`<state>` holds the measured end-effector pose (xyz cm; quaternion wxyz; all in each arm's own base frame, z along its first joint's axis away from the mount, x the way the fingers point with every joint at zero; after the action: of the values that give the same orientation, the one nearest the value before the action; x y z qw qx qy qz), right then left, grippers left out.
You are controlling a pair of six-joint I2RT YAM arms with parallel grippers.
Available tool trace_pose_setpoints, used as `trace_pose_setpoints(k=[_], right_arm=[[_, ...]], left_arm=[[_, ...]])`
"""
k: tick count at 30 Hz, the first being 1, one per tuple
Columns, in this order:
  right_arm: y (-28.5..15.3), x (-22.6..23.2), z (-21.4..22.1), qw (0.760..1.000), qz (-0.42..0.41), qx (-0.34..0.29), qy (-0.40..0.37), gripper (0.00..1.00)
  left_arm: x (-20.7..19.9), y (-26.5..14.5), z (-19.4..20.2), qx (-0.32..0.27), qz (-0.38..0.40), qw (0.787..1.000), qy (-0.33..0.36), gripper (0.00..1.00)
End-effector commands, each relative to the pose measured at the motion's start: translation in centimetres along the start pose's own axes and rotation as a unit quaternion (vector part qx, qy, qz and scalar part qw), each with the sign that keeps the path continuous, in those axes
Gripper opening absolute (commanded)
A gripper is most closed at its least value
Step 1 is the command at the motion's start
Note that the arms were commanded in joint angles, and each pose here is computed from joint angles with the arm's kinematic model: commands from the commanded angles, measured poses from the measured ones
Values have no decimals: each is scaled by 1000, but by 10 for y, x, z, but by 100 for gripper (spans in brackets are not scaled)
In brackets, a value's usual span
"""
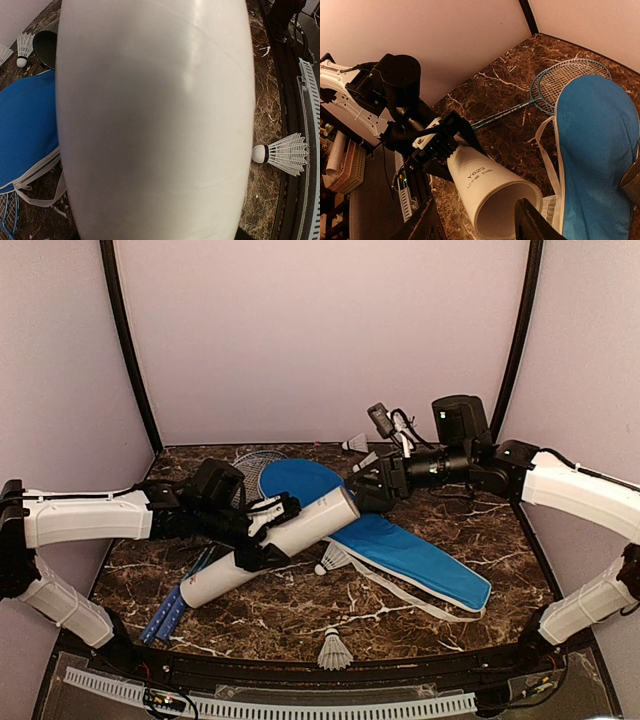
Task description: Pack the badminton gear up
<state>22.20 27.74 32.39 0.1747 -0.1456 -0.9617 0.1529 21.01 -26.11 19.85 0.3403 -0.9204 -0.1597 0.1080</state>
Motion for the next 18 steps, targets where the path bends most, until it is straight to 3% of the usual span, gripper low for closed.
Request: trace_pose_setpoints(k=[1,6,18], right_arm=[[-3,10,3,999,-46,21,5,50],[2,9,12,997,-59,38,20,45],[13,1,34,995,-59,66,42,45]], left_arm=[[-2,-4,-5,3,-1,1000,13,57],[-4,-3,-4,5,-4,1000,17,57],[-8,-4,-5,3,-4,1000,23,58]])
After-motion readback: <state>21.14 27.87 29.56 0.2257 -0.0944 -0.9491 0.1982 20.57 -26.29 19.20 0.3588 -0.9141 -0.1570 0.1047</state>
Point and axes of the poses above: each gripper's point midway between its finger pads, its own y axis out along the fingers, its own x axis along the line the jaws close on, z = x × y, the point moved 8 cm from there along -y, back along the fingers, and after that the axes turned 9 degrees about -y, right-handed, at the moved point
